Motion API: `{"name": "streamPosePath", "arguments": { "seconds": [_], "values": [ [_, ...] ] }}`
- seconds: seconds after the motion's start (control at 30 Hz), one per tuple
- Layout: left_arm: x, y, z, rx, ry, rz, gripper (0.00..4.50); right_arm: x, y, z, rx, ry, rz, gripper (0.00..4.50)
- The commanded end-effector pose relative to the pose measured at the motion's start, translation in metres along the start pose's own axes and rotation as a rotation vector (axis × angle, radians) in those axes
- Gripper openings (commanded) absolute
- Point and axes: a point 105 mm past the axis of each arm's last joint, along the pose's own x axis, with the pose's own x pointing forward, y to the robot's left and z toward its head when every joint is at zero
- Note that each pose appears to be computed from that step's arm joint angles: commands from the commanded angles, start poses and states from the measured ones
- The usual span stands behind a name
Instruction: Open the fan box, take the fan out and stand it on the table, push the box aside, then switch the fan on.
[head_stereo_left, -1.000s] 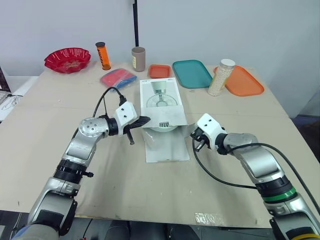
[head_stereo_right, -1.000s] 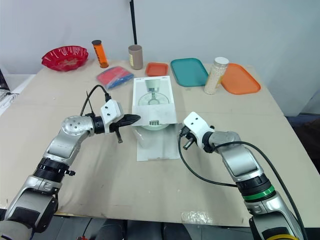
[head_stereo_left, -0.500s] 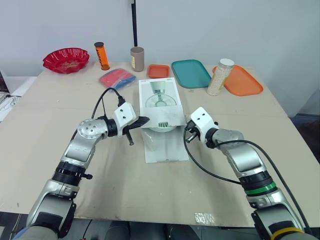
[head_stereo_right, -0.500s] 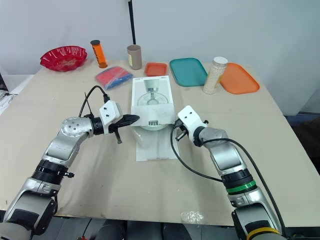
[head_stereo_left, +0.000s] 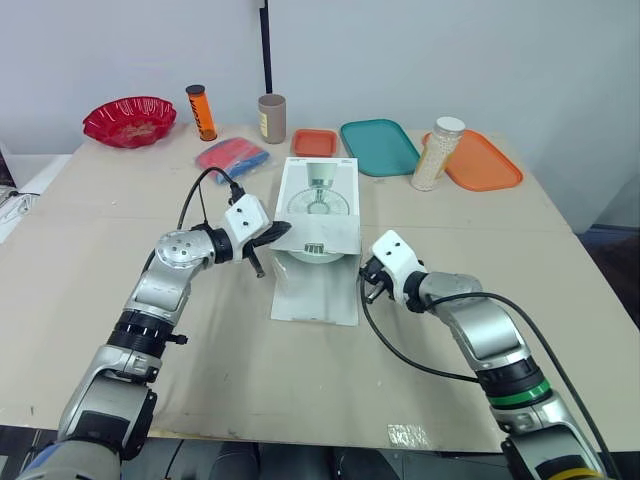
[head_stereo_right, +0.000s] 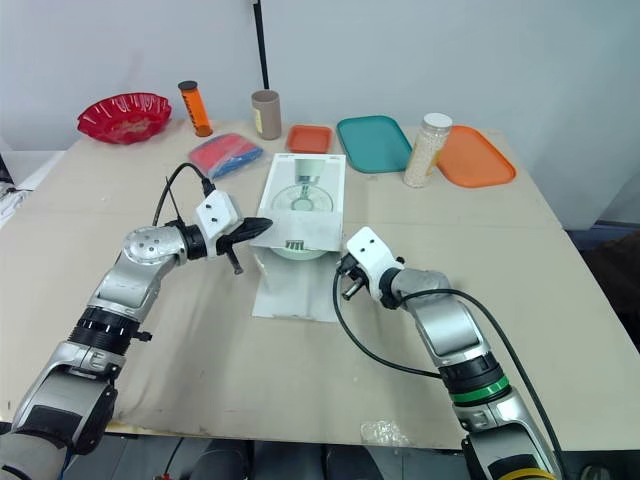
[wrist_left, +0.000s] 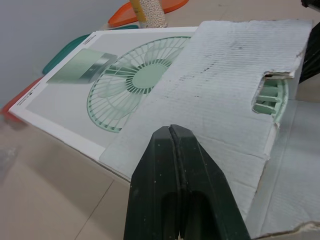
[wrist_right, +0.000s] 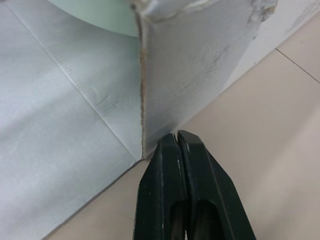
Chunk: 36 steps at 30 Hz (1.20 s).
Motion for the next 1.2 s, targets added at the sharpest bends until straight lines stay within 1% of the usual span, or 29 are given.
{"name": "streamPosePath", "arguments": {
  "seconds": [0.03, 0.1, 0.17, 0.33, 0.43, 0.6, 0.7, 0.87, 0.93, 0.97, 1.03, 1.1, 1.2],
  "values": [
    [-0.003, -0.006, -0.021, -0.019, 0.079, -0.019, 0.0, -0.006, 0.0, 0.018, -0.032, -0.063, -0.003, 0.02],
    [-0.003, -0.007, -0.022, -0.018, 0.082, -0.025, 0.0, -0.012, -0.003, 0.012, -0.037, -0.033, 0.002, 0.02],
    [-0.004, -0.009, -0.023, -0.02, 0.084, -0.028, 0.0, -0.021, 0.001, 0.011, -0.055, -0.028, 0.056, 0.02],
    [-0.006, -0.011, -0.026, -0.027, 0.09, -0.033, 0.0, -0.038, 0.041, 0.011, -0.029, -0.043, 0.295, 0.02],
    [-0.007, -0.011, -0.028, -0.029, 0.095, -0.025, 0.0, -0.043, 0.045, 0.021, -0.029, -0.087, 0.334, 0.02],
    [-0.007, -0.011, -0.024, -0.025, 0.083, -0.023, 0.0, -0.04, 0.029, 0.045, 0.041, -0.175, 0.304, 0.02],
    [-0.008, -0.008, -0.018, -0.018, 0.072, -0.014, 0.0, -0.04, 0.01, 0.077, 0.14, -0.308, 0.277, 0.02],
    [-0.013, -0.008, -0.019, -0.014, 0.079, -0.009, 0.0, -0.041, -0.018, 0.114, 0.3, -0.481, 0.24, 0.02],
    [-0.015, -0.008, -0.02, -0.014, 0.084, -0.007, 0.0, -0.036, -0.025, 0.112, 0.327, -0.477, 0.212, 0.02],
    [-0.015, -0.008, -0.02, -0.012, 0.085, -0.006, 0.0, -0.029, -0.03, 0.107, 0.335, -0.451, 0.181, 0.02],
    [-0.017, -0.008, -0.019, -0.01, 0.084, 0.002, 0.0, -0.013, -0.036, 0.087, 0.299, -0.348, 0.116, 0.02],
    [-0.018, -0.008, -0.017, -0.008, 0.081, 0.006, 0.0, -0.003, -0.035, 0.075, 0.273, -0.284, 0.101, 0.02],
    [-0.021, -0.009, -0.014, -0.011, 0.079, 0.014, 0.0, 0.0, -0.027, 0.077, 0.248, -0.3, 0.132, 0.02]
  ]
}}
